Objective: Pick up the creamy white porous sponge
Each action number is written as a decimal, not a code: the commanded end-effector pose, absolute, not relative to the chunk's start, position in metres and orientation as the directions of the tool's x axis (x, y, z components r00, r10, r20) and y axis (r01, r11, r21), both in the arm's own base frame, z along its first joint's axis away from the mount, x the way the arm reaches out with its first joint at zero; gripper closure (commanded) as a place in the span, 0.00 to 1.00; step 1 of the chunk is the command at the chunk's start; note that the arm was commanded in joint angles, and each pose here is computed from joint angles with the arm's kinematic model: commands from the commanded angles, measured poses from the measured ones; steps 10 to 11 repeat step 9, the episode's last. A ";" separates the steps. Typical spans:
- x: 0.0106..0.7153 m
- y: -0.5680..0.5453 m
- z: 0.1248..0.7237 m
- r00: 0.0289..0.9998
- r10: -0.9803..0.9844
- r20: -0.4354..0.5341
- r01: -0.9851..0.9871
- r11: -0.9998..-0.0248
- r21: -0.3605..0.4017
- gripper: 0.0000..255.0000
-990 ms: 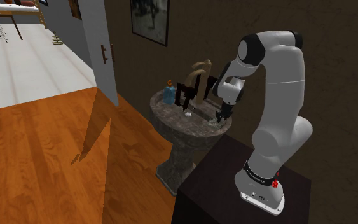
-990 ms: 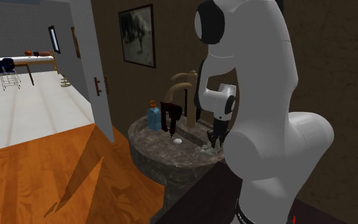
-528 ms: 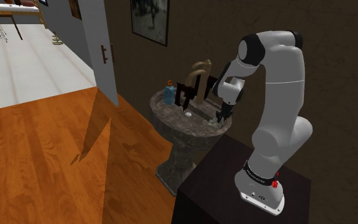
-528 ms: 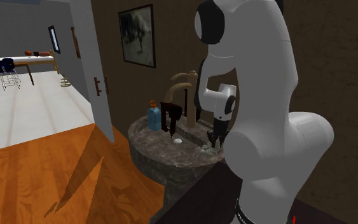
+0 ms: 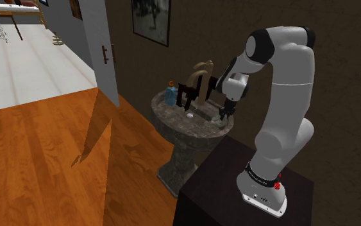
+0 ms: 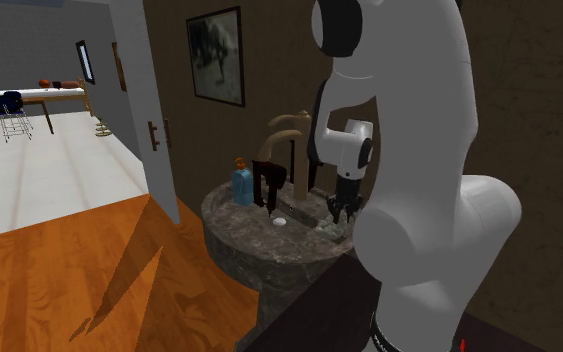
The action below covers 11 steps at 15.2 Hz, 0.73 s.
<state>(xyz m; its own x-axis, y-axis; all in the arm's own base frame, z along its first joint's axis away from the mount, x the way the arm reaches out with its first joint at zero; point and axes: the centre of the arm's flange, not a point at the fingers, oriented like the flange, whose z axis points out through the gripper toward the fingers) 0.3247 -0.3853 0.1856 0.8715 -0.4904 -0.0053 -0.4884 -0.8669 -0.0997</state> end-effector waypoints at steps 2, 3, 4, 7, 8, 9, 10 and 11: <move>0.324 -0.385 0.202 0.871 -0.490 -0.005 -0.488 -0.867 -0.100 1.00; 0.324 -0.385 0.208 0.871 -0.490 -0.005 -0.488 -0.867 -0.100 1.00; 0.324 -0.385 0.213 0.871 -0.490 -0.005 -0.488 -0.867 -0.100 1.00; 0.324 -0.385 0.229 0.871 -0.490 -0.005 -0.488 -0.867 -0.100 1.00; 0.324 -0.385 0.230 0.871 -0.490 -0.005 -0.488 -0.867 -0.100 1.00; 0.324 -0.385 0.230 0.871 -0.490 -0.005 -0.489 -0.867 -0.100 1.00; 0.324 -0.385 0.230 0.871 -0.490 -0.005 -0.489 -0.867 -0.100 1.00; 0.324 -0.385 0.230 0.871 -0.490 -0.005 -0.489 -0.867 -0.100 1.00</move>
